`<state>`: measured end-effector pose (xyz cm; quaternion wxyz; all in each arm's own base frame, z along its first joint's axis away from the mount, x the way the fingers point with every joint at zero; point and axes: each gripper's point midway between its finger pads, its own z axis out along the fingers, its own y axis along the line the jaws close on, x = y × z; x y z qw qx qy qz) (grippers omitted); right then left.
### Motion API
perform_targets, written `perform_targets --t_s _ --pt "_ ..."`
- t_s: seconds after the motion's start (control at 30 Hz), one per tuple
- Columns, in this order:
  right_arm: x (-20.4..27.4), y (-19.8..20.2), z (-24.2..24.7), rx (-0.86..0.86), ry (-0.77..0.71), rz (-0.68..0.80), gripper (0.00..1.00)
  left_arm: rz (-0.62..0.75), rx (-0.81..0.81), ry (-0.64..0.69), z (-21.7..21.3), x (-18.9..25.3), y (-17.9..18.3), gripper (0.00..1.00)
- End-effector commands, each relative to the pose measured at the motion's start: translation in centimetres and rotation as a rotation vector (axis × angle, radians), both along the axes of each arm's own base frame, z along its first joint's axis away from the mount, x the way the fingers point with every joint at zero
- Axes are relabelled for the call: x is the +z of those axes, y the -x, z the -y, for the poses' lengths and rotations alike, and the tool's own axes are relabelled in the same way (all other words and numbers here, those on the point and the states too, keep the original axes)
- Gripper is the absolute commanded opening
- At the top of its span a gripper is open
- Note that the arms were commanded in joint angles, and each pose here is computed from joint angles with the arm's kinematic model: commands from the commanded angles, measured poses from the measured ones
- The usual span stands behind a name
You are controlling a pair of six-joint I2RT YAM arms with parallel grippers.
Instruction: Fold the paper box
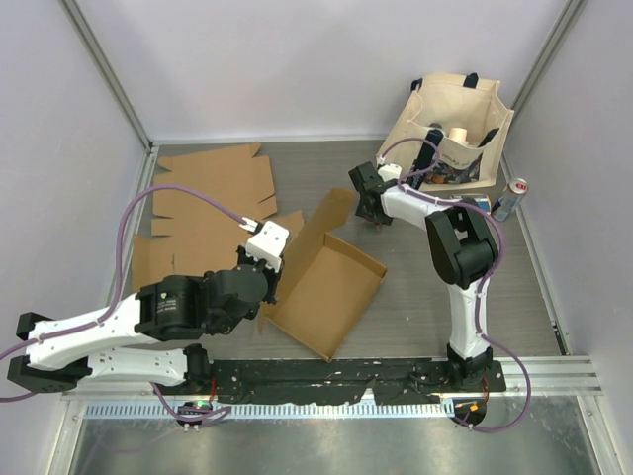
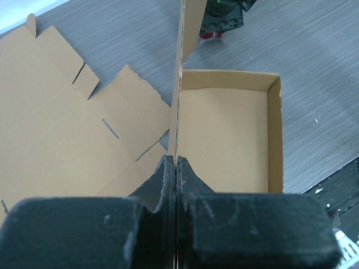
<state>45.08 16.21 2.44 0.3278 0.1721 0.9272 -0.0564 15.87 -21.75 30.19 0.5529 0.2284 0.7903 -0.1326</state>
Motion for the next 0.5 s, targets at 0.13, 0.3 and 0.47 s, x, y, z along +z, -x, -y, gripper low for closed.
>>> perform_targets --t_s 0.13,0.3,0.47 --pt "4.9 1.4 1.7 -0.009 0.002 0.103 0.52 0.001 0.026 0.060 0.3 0.3 -0.2 0.00" --pt "9.2 4.2 2.1 0.044 -0.011 0.162 0.51 0.002 0.053 0.049 0.8 0.2 -0.6 0.00" --pt "13.8 9.3 1.6 0.138 -0.051 0.193 0.51 -0.017 0.064 0.042 2.1 -0.3 -0.8 0.00"
